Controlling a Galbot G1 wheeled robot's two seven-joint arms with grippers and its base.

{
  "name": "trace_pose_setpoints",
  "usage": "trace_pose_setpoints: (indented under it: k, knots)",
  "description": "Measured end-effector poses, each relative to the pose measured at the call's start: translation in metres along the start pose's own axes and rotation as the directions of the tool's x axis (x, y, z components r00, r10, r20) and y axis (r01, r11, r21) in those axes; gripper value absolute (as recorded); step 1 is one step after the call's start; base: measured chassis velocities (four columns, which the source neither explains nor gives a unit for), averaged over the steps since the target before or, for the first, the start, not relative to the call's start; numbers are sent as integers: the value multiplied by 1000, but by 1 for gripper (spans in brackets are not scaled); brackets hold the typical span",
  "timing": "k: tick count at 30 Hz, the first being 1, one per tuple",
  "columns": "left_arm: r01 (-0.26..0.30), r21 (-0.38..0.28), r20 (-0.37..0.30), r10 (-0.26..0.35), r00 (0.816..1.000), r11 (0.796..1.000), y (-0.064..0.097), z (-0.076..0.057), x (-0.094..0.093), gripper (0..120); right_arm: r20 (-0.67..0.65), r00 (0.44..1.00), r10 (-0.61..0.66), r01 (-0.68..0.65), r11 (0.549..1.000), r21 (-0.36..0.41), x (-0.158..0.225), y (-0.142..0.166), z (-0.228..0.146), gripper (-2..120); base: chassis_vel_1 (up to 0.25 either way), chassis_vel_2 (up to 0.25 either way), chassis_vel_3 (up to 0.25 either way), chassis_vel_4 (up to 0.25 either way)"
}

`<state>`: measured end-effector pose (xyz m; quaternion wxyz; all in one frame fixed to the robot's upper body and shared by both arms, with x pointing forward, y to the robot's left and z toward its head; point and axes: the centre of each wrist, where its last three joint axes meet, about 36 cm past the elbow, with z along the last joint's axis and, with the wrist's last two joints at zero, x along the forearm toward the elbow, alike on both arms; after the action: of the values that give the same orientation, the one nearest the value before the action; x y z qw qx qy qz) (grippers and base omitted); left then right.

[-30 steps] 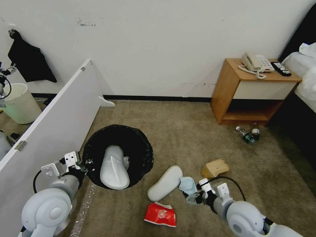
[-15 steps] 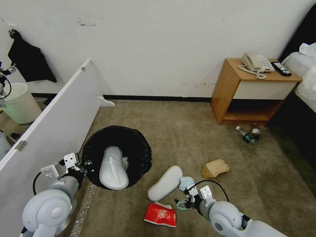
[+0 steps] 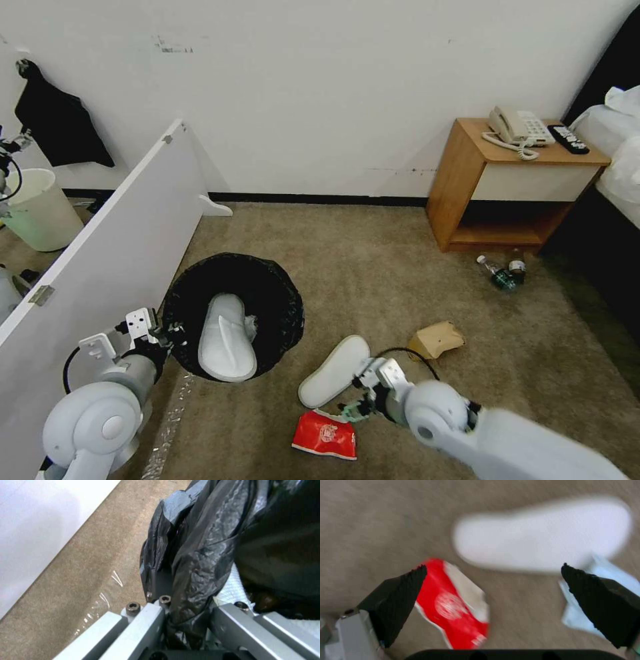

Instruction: Pick up the trash bin, then pick up the garbage from the floor and place it into the trash bin.

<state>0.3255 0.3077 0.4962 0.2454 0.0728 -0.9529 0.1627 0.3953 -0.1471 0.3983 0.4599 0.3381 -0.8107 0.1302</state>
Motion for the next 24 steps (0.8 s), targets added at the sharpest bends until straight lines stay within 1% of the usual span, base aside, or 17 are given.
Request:
trace_pose_setpoints:
  k: [5,6,7,8,10,11,13,14,16,19,24]
  knots:
    - [2,4,3,-2,1000,1000,2,0,0,0,-8,999,-54,54,998,-15,-2,4,-14,100,0,0,0,0]
    - [1,5,6,-1,1000,1000,3,-1,0,0,-13,997,-82,82,996,-23,-3,7,-22,100,0,0,0,0]
    - [1,8,12,-1,1000,1000,5,-2,0,0,-28,991,-134,134,991,-13,-4,15,-36,100,0,0,0,0]
    - [1,8,12,-1,1000,1000,5,-2,0,0,-28,991,-134,134,991,-13,-4,15,-36,100,0,0,0,0]
    - [4,11,21,-5,1000,1000,10,-5,-1,0,-50,983,-178,179,984,22,-3,25,-50,100,0,0,0,0]
    - [4,11,21,-5,1000,1000,10,-5,-1,0,-50,983,-178,179,984,22,-3,25,-50,100,0,0,0,0]
    - [5,15,25,-5,1000,1000,13,-6,-1,0,-64,977,-201,205,977,51,-2,33,-60,100,0,0,0,0]
    - [5,15,25,-5,1000,1000,13,-6,-1,0,-64,977,-201,205,977,51,-2,33,-60,100,0,0,0,0]
    - [6,18,28,-6,1000,1000,15,-7,-1,0,-77,974,-213,219,972,83,-3,39,-65,100,0,0,0,0]
    - [8,22,33,-8,999,1000,17,-9,-1,0,-98,969,-226,235,966,103,-5,47,-68,100,0,0,0,0]
    - [9,25,36,-10,999,1000,20,-10,0,0,-120,967,-225,240,963,121,-6,51,-67,100,0,0,0,0]
